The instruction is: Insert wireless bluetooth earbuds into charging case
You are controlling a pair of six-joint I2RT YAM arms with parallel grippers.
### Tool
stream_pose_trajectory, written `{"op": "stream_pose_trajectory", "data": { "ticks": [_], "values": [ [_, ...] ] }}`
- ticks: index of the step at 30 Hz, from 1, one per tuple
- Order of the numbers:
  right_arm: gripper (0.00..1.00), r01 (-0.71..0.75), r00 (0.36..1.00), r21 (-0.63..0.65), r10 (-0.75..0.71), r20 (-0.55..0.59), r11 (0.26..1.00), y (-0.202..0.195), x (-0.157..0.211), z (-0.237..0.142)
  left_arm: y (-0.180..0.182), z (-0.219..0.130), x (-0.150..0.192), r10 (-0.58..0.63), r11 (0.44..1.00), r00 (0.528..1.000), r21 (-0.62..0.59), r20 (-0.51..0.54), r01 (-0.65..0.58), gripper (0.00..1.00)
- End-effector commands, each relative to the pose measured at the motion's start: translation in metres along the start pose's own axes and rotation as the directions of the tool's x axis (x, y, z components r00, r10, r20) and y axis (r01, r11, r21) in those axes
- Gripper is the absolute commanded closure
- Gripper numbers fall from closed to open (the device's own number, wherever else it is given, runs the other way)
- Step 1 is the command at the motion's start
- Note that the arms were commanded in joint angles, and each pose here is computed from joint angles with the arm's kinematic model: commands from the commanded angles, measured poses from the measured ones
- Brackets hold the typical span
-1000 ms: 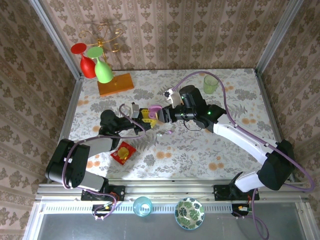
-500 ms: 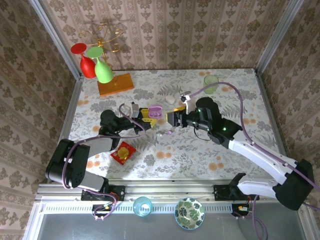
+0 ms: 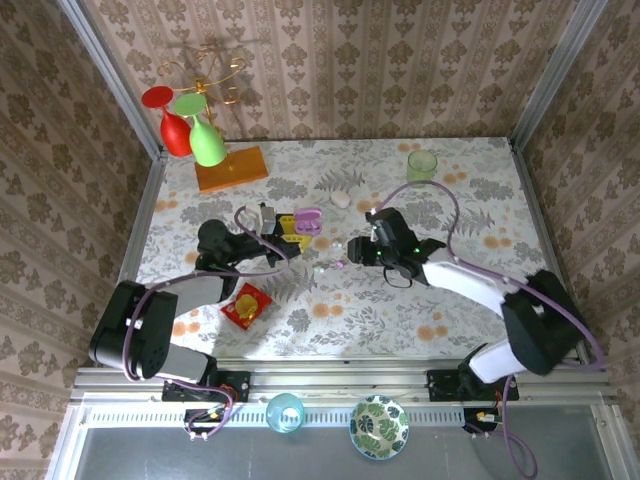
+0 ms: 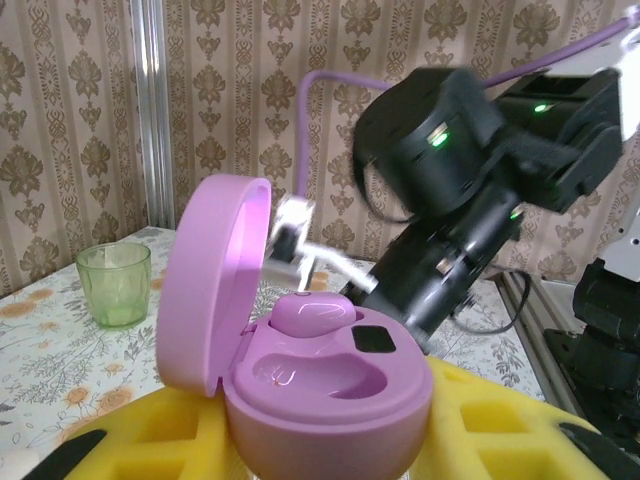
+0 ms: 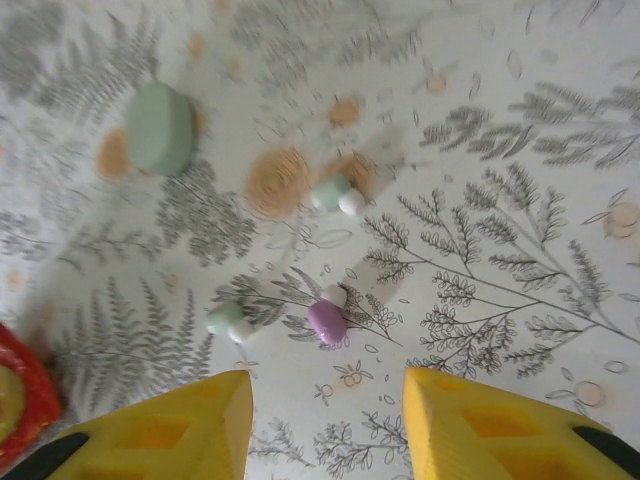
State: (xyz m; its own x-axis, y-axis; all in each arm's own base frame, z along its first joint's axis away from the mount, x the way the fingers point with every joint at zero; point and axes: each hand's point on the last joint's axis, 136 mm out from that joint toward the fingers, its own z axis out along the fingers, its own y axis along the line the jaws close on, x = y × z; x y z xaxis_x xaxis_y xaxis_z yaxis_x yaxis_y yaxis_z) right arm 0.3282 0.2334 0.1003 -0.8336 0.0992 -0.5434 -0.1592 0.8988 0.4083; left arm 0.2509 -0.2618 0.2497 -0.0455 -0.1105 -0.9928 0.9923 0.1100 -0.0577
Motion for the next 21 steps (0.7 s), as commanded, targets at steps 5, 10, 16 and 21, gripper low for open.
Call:
{"op": "stream_pose_trajectory", "data": {
  "ticks": [5,10,16,21],
  "values": [
    [0.56,-0.097,0.966,-0.041,0.085,-0.244,0.994,0.025,0.040,0.043,-0.006,-0.002,-0.014,0.078,0.997,0.996,0.001,0.032,-0.078,0.82],
    [0.56,-0.122,0.957,-0.057,0.102,-0.273,0.991,0.044,0.056,0.059,-0.006,-0.003,-0.014,0.081,0.997,0.996,-0.001,0.032,-0.081,0.82],
    [0.56,-0.121,0.958,0.006,0.118,-0.262,0.993,0.032,0.063,0.071,-0.005,-0.002,-0.013,0.082,0.997,0.996,0.000,0.030,-0.082,0.82],
    [0.56,-0.098,0.966,0.061,0.110,-0.233,0.993,0.018,0.055,0.076,-0.006,-0.003,-0.014,0.086,0.996,0.996,0.000,0.032,-0.086,0.83]
  ]
}}
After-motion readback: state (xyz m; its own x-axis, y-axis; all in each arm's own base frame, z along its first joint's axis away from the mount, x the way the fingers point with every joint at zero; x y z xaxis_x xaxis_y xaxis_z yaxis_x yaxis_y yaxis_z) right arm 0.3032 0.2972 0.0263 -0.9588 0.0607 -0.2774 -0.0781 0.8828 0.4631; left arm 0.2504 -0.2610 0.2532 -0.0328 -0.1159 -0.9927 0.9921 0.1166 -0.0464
